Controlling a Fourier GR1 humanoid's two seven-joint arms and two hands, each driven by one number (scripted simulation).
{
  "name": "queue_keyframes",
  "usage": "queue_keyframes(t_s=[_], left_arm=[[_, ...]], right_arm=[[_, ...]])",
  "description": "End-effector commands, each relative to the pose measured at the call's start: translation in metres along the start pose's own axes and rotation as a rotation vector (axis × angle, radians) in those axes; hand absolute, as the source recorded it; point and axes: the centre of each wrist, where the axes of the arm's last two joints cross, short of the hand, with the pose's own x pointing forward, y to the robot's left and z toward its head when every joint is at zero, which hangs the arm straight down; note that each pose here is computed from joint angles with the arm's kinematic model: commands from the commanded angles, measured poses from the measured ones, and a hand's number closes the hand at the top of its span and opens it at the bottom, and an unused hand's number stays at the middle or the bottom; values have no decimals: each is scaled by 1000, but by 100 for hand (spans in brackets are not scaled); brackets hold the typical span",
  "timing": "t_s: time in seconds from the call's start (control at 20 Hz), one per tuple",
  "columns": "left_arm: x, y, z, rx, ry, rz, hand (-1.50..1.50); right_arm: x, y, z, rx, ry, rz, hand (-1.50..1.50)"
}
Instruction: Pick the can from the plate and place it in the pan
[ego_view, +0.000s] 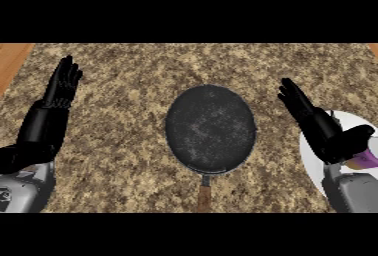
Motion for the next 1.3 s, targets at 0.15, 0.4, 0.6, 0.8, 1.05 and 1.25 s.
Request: queue_keyframes(t_s=[0.15,0.4,0.6,0.8,1.05,1.25], left_arm=[[-40,19,32,19,317,-133,0],[-69,6,83,3,534,-137,0],[-67,6,95,-26,546,-147,0],[-67,-5,79,-31,532,-142,0],[-59,-5,85,-37,523,-138,0],[-67,-3,83,-38,543,-129,0]], right_arm=[[32,-93,-6,-1,-82,-119,-150],[17,-179,56,-458,184,77,-150],[30,-238,102,-347,328,185,-150],[64,-258,104,-170,381,479,-150],[91,-277,96,-4,425,567,-150],[102,-270,71,154,416,594,-150]])
